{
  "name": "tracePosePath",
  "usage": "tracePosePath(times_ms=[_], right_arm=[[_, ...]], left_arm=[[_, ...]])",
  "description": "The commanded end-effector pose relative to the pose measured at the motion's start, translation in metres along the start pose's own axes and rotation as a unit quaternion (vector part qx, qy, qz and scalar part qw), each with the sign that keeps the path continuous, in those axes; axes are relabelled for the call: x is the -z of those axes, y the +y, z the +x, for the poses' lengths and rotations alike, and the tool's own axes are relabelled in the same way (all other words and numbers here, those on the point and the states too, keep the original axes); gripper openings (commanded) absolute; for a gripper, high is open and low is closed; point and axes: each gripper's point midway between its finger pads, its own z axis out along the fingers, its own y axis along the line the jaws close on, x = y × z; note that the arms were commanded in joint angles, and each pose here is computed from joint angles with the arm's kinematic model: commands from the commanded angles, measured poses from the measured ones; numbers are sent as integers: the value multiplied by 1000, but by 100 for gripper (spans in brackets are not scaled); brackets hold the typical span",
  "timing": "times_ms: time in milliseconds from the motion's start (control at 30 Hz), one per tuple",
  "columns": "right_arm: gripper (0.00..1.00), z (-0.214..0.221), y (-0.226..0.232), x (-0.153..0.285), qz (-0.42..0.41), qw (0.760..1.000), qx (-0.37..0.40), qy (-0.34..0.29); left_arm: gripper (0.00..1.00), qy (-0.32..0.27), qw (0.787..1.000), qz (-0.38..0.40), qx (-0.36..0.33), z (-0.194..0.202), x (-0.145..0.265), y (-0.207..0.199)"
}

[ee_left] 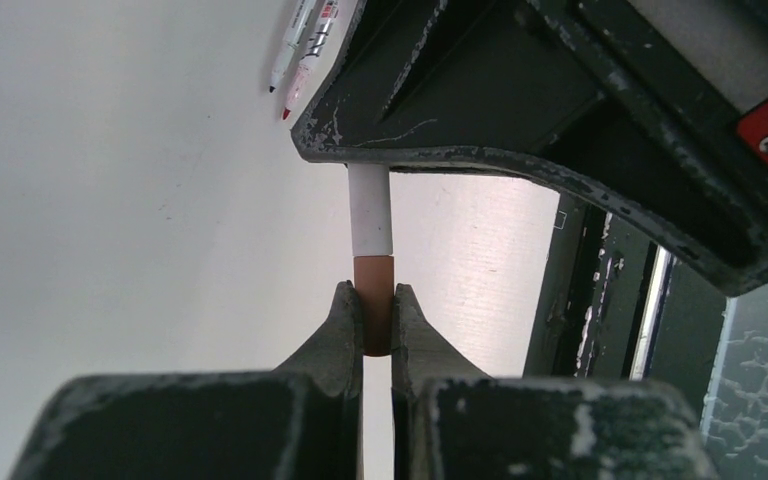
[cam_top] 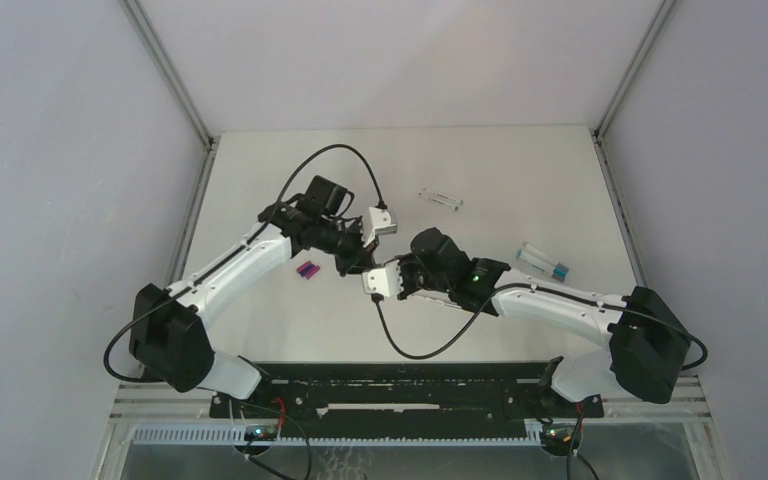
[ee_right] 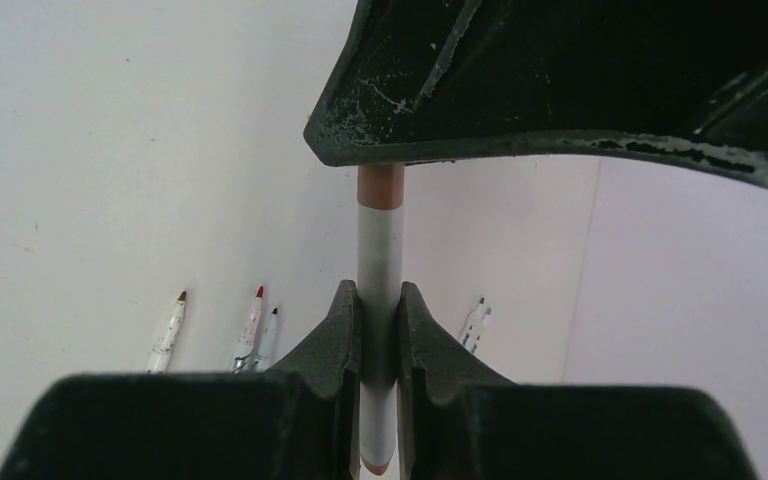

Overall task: Open the pen caps
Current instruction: Open the pen cap from the pen.

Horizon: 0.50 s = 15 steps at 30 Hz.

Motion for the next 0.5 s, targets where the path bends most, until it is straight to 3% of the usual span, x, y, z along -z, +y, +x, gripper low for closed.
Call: tracePosePath(times_ms=[0,200,467], right_arm=[[0,17,-12,13,32,998,23,40],[0,20,-9,17,20,999,11,30],[0,19,-3,19,-1,1000,-4,22]], left_arm=[[0,-3,1000,22,12,-2,11,-6],[0,-11,999,27,23,-2,14,-4],[0,-10,1000,-22,10,1,17,10]])
